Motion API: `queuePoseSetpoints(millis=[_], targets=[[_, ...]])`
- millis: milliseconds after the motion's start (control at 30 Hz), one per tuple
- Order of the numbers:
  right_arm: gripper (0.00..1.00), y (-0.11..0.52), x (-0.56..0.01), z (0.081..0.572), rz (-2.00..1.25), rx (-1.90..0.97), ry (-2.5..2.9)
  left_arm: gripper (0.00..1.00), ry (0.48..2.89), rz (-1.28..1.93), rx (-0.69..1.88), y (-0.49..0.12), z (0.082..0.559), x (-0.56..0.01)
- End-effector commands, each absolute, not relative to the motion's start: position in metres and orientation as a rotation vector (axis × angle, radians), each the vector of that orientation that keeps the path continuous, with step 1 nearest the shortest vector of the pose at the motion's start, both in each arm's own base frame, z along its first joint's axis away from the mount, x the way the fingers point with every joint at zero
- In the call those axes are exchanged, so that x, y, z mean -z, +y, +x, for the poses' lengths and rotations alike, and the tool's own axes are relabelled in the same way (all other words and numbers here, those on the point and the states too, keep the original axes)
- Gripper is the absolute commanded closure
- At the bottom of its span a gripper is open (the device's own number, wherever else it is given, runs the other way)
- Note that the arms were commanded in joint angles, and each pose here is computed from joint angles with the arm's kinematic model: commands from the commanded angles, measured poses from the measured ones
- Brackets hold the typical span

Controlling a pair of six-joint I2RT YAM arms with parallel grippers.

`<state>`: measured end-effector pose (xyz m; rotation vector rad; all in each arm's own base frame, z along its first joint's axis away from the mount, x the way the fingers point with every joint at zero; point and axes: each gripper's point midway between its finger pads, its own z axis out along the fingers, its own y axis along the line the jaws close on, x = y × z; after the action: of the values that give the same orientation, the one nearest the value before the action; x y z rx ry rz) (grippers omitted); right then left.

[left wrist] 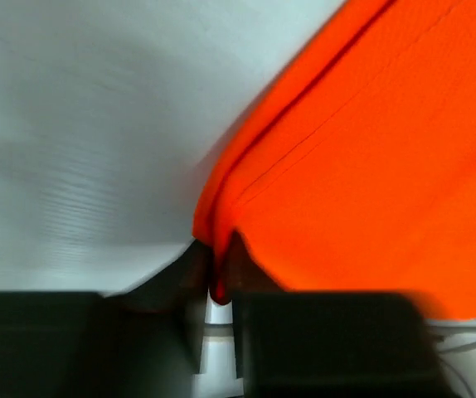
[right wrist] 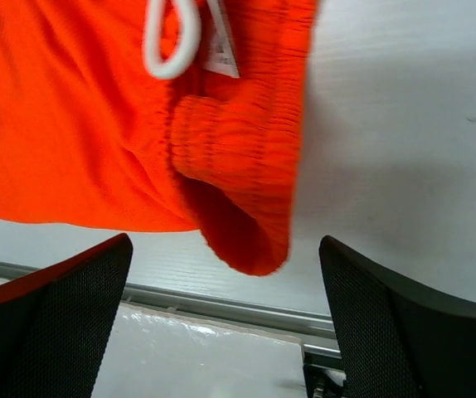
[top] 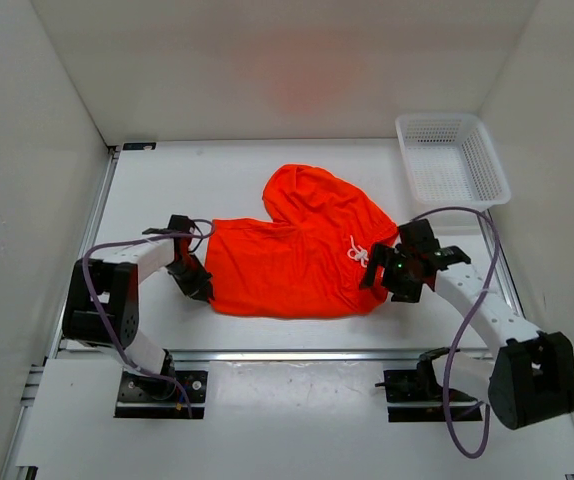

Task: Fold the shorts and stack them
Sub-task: Flatten the shorts out

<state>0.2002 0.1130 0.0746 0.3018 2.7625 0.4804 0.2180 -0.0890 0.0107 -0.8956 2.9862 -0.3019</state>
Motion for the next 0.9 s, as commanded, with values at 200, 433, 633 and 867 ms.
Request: queuePoseSetpoints(millis=[200, 433, 633, 867], targets=[[0.67, 0.155, -0.058, 0.212, 0.088, -0.259, 2.830, 0.90, 2.895, -0.836, 0.348, -0.094, 0.252, -0.024], [1.00, 0.166, -0.110, 0.284, 0.085, -0.262, 2.679, 0.90, 2.730, -0.770, 0.473, -0.089, 0.317, -0.081], [1.00, 0.177, -0.273, 0.432, 0.006, -0.425, 2.323, 0.90, 2.405, -0.676, 0.541, -0.063, 0.422, -0.253], [1.00, 0.199, -0.336, 0.412, -0.082, -0.625, 2.187, 0.90, 2.244, -0.663, 0.600, -0.058, 0.419, -0.328]])
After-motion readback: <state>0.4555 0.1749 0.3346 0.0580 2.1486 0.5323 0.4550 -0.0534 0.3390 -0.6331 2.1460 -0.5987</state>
